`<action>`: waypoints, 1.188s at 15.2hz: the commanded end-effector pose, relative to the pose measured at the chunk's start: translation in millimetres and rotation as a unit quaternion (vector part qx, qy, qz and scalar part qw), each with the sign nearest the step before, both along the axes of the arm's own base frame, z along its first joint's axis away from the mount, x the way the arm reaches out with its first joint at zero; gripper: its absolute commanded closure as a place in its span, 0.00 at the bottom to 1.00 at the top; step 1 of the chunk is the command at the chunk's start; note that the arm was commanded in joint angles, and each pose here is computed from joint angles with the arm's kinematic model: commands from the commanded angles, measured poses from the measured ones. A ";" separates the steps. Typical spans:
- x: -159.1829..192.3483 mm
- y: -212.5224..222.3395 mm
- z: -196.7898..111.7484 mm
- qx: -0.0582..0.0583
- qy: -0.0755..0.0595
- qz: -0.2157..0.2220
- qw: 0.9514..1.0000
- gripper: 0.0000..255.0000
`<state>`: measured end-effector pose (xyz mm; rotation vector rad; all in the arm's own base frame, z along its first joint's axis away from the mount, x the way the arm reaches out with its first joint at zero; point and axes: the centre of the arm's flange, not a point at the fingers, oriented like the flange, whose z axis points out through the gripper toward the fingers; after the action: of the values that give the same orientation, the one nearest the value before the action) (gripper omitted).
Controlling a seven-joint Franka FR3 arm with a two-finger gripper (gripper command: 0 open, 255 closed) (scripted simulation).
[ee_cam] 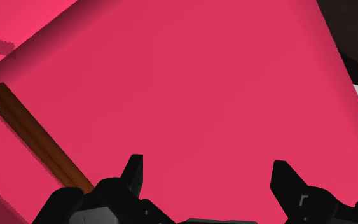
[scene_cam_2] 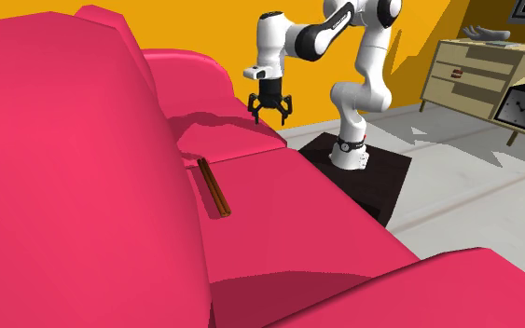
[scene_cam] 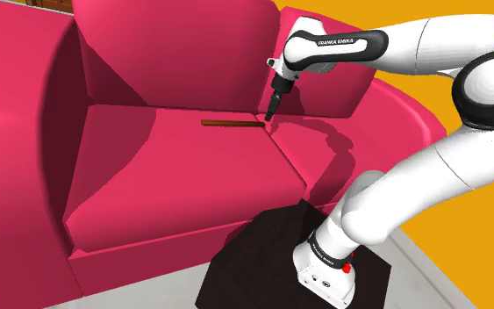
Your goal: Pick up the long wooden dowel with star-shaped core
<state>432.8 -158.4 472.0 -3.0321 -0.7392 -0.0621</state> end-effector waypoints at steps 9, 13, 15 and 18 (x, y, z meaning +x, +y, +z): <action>95.8 -60.1 -71.2 -0.013 0.002 0.148 0.989 0.00; 137.4 -76.2 -99.4 -0.017 0.003 0.205 0.979 0.00; 158.9 -82.6 -113.4 -0.020 0.003 0.233 0.972 0.00; 191.6 -89.8 -134.5 -0.023 0.004 0.275 0.961 0.00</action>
<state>615.0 -245.7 348.8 -2.7638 -1.5185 -0.0235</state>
